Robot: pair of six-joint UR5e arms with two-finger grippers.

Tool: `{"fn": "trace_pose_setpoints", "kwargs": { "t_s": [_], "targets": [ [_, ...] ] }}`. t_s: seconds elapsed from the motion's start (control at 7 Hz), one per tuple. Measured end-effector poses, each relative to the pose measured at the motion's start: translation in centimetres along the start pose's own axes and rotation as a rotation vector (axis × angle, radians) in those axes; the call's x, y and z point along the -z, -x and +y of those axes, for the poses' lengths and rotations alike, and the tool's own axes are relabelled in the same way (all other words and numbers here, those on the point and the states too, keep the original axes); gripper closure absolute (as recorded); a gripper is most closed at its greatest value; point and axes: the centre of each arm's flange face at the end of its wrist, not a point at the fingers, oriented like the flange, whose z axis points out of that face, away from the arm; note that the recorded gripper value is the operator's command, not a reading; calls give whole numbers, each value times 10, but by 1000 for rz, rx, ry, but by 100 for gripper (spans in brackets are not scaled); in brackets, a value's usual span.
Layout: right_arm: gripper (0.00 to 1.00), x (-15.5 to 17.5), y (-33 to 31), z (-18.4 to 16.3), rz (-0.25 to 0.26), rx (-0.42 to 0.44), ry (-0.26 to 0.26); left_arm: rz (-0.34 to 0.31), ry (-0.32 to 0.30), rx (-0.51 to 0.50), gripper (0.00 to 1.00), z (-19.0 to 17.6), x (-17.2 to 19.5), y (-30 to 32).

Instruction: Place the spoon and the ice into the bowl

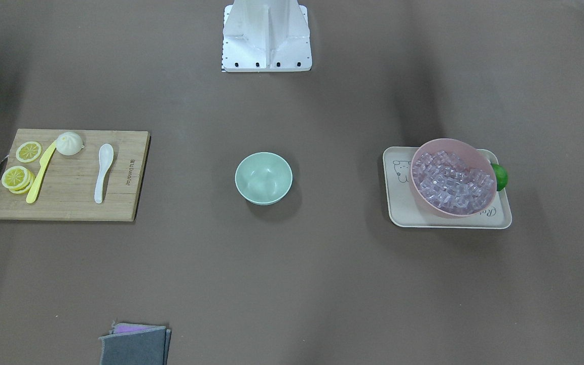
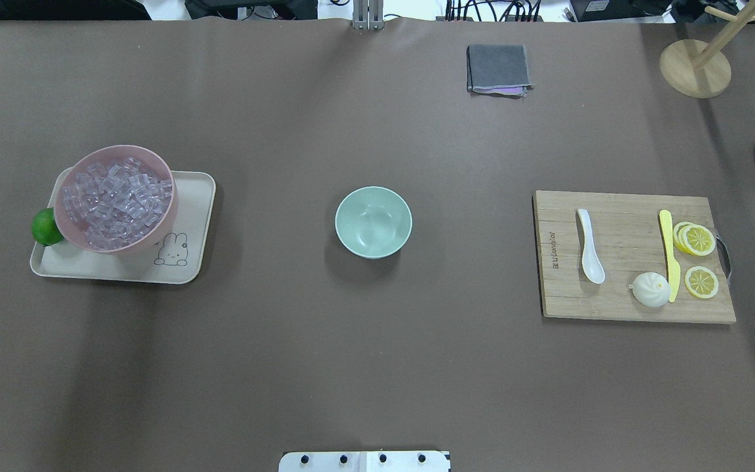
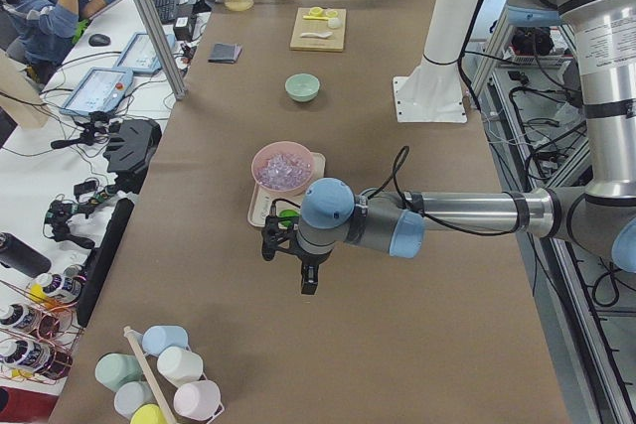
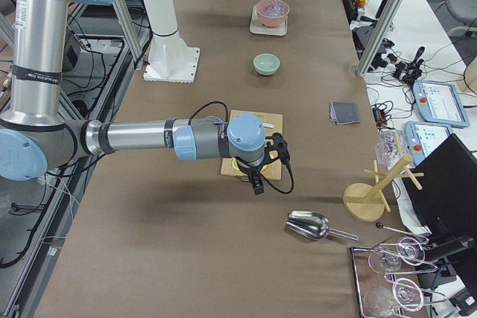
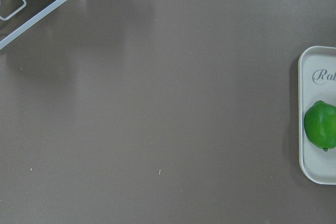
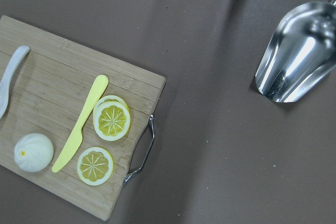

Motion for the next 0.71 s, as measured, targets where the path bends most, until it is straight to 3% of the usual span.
{"fn": "trace_pose_setpoints", "kwargs": {
  "t_s": [0.43, 0.71],
  "targets": [
    [7, -21, 67, -37, -36, -180, -18, 5, -16, 32, 2, -10, 6, -14],
    [10, -66, 129, -58, -35, -229, -17, 16, -11, 82, 2, -32, 1, -48]
  ]
}}
